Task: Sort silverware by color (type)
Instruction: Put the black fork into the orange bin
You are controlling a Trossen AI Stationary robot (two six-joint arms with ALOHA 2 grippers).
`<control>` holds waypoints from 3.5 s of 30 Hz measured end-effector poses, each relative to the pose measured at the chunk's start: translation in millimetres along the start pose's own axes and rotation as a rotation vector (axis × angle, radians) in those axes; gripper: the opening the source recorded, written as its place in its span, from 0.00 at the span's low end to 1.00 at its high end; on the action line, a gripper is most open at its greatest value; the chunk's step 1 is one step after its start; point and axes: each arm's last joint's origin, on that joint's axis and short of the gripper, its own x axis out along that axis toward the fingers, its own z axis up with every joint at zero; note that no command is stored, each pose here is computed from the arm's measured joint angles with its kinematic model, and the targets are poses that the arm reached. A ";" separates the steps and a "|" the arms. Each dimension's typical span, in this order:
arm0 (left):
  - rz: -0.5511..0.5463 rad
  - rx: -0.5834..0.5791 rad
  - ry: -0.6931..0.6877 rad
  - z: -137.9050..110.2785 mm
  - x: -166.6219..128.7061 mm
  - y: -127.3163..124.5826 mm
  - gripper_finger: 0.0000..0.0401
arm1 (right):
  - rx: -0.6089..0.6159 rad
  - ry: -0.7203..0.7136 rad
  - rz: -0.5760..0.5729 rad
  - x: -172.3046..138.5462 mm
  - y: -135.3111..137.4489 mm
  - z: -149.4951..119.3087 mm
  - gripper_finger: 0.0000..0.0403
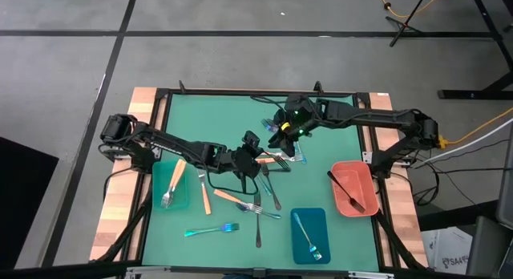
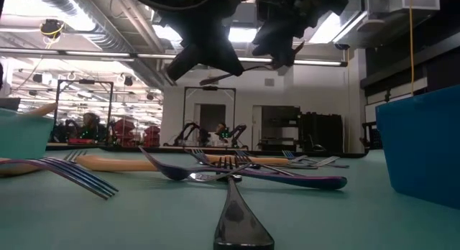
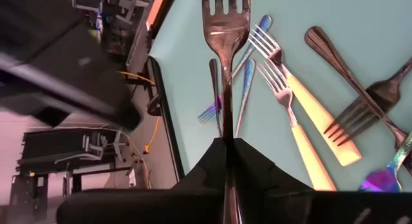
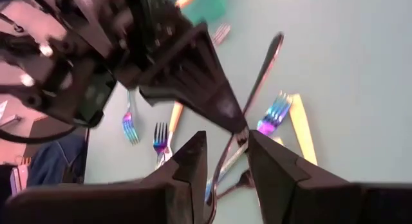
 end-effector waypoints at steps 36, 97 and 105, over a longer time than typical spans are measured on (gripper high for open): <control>0.001 -0.001 0.003 -0.1 0.3 -0.2 0.02 | -0.022 0.105 -0.059 42.9 8.3 -16.1 0.03; -0.037 -0.173 -0.019 9.4 -11.1 -13.1 0.12 | 0.080 0.261 -0.631 -37.6 63.8 -69.6 0.00; -0.037 -0.197 -0.018 9.3 -11.0 -13.1 0.12 | 0.134 0.247 -0.764 -43.1 101.9 -102.5 0.00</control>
